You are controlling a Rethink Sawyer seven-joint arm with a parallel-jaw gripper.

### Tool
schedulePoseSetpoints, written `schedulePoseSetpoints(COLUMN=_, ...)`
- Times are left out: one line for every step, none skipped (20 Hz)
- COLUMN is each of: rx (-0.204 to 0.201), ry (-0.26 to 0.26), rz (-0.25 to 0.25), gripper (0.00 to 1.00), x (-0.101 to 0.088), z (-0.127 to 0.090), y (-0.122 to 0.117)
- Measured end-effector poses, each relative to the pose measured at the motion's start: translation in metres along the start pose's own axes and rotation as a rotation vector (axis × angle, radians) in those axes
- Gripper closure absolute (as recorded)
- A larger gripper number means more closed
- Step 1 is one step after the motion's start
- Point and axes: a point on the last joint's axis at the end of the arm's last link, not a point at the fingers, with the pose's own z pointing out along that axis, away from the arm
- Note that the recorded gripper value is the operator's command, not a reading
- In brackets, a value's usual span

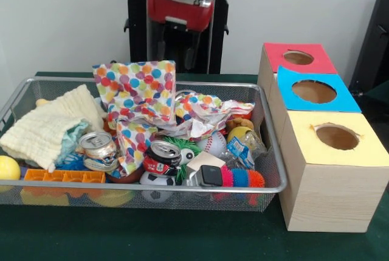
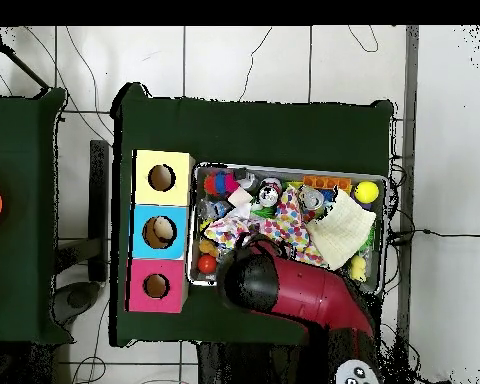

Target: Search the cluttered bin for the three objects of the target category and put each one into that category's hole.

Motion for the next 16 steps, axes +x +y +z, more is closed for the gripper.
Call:
schedulePoseSetpoints(rx=-0.002, ry=-0.001, rz=-0.006, gripper=0.00, x=0.000, z=-0.004, y=0.006)
schedulePoseSetpoints(rx=-0.005, ry=-0.002, rz=-0.014, gripper=0.00, x=0.000, z=-0.008, y=0.013)
schedulePoseSetpoints(rx=-0.008, ry=-0.004, rz=-0.020, gripper=0.00, x=0.000, z=-0.012, y=0.019)
schedulePoseSetpoints(rx=-0.018, ry=-0.013, rz=-0.032, gripper=0.00, x=0.001, z=-0.018, y=0.035)
schedulePoseSetpoints(rx=-0.022, ry=-0.014, rz=-0.037, gripper=0.00, x=0.001, z=-0.019, y=0.041)
schedulePoseSetpoints(rx=-0.027, ry=-0.015, rz=-0.039, gripper=0.00, x=0.002, z=-0.021, y=0.047)
schedulePoseSetpoints(rx=-0.030, ry=-0.015, rz=-0.040, gripper=0.00, x=0.002, z=-0.021, y=0.050)
schedulePoseSetpoints(rx=-0.037, ry=-0.014, rz=-0.041, gripper=0.00, x=0.003, z=-0.022, y=0.059)
schedulePoseSetpoints(rx=-0.048, ry=-0.010, rz=-0.035, gripper=0.00, x=0.004, z=-0.021, y=0.070)
schedulePoseSetpoints(rx=-0.054, ry=-0.006, rz=-0.027, gripper=0.00, x=0.005, z=-0.019, y=0.075)
schedulePoseSetpoints(rx=-0.059, ry=-0.003, rz=-0.015, gripper=0.00, x=0.005, z=-0.015, y=0.079)
schedulePoseSetpoints(rx=-0.063, ry=0.001, rz=-0.002, gripper=0.00, x=0.006, z=-0.012, y=0.082)
schedulePoseSetpoints(rx=-0.065, ry=0.003, rz=0.007, gripper=0.00, x=0.006, z=-0.009, y=0.083)
schedulePoseSetpoints(rx=-0.067, ry=0.005, rz=0.016, gripper=0.00, x=0.006, z=-0.006, y=0.084)
schedulePoseSetpoints(rx=-0.069, ry=0.007, rz=0.027, gripper=0.00, x=0.006, z=-0.002, y=0.085)
schedulePoseSetpoints(rx=-0.071, ry=0.011, rz=0.048, gripper=0.00, x=0.007, z=0.009, y=0.086)
